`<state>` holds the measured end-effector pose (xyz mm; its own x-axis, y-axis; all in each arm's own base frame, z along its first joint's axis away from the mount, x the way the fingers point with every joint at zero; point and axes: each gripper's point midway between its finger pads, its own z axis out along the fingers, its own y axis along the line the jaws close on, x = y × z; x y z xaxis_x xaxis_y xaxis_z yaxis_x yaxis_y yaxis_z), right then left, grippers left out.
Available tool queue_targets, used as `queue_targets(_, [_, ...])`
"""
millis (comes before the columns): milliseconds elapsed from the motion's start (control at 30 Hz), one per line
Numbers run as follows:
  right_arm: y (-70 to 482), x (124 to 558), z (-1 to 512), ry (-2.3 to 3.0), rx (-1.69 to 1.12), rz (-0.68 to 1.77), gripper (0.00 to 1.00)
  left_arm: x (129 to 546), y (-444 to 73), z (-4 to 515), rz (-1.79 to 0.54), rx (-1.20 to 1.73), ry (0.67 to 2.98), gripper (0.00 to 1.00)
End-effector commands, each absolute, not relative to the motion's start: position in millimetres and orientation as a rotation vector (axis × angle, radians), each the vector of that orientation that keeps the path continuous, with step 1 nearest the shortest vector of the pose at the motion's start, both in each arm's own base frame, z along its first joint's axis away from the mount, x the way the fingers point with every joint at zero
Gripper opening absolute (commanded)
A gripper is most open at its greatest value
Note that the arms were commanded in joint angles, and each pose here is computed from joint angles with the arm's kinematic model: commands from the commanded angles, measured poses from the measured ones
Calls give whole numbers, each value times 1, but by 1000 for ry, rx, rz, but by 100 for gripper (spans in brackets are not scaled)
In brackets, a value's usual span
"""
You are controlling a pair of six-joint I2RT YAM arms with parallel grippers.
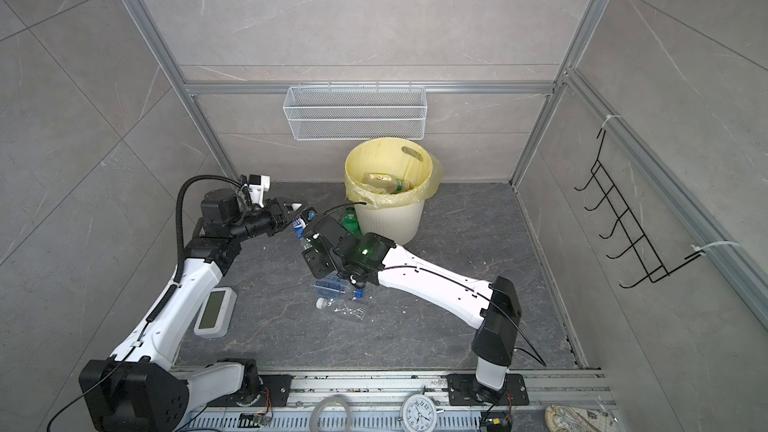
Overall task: Throw the plastic bottles in the bin
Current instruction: 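Close the left gripper on the bottle's white cap while the right opens, then raise the blue-labelled bottle over the bin opening with the left gripper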
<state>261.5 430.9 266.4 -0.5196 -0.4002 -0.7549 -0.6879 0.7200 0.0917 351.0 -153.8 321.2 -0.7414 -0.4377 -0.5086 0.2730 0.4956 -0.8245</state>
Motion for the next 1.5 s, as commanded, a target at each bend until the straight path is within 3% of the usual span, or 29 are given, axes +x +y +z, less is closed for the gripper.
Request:
queue_targets(0, [448, 257, 272, 2115, -879, 556, 52, 349, -159, 337, -1290, -54, 1996, 34])
queue_targets(233, [445, 253, 272, 2094, -935, 548, 53, 347, -157, 334, -1277, -65, 1989, 17])
queue_targets(333, [445, 253, 268, 2093, -946, 537, 58, 347, -154, 333, -1251, -81, 1984, 14])
queue_targets(633, [440, 261, 264, 2100, -898, 497, 83, 362, -136, 341, -1111, -179, 1979, 9])
queue_targets(900, [427, 264, 281, 2068, -846, 472, 99, 371, -129, 353, -1047, -188, 1959, 9])
queue_targets(1467, [352, 288, 344, 1956, -571, 406, 100, 383, -101, 422, -819, -187, 1815, 9])
